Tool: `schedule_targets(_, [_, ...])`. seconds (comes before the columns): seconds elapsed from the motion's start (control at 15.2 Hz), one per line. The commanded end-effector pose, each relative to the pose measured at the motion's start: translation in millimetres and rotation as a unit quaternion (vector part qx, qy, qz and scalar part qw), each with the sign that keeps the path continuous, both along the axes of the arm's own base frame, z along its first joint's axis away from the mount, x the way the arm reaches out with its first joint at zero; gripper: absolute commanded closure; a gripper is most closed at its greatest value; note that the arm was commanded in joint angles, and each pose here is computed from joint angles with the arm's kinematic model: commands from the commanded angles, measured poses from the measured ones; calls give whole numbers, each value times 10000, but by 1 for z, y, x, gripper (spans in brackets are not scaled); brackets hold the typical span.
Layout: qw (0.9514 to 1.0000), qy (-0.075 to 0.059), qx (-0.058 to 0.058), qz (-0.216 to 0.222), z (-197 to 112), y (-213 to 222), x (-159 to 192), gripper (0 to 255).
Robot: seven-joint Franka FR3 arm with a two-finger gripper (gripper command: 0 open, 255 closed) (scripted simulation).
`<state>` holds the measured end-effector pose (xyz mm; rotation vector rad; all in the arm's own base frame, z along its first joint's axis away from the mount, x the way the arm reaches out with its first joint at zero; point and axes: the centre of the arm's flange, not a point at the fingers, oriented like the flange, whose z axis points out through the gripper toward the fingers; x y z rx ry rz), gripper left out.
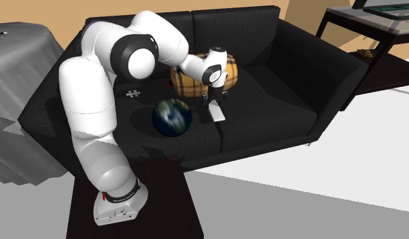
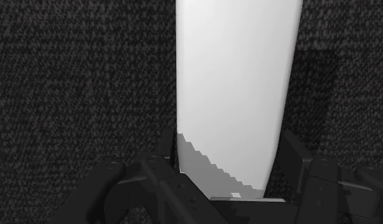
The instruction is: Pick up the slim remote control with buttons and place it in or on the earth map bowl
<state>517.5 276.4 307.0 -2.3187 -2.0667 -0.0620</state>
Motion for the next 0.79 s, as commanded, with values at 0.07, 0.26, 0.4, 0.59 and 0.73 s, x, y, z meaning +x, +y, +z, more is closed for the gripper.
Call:
schedule_targets(0.07, [10000,1,0,1,15,0,0,255])
schedule_targets(0.26, [10000,1,0,1,31,0,0,255])
schedule_targets(0.4, [10000,1,0,1,42,0,0,255])
schedule_targets(0.59, [10000,1,0,1,58,0,0,255])
schedule_targets(0.73, [10000,1,0,1,68,0,0,255])
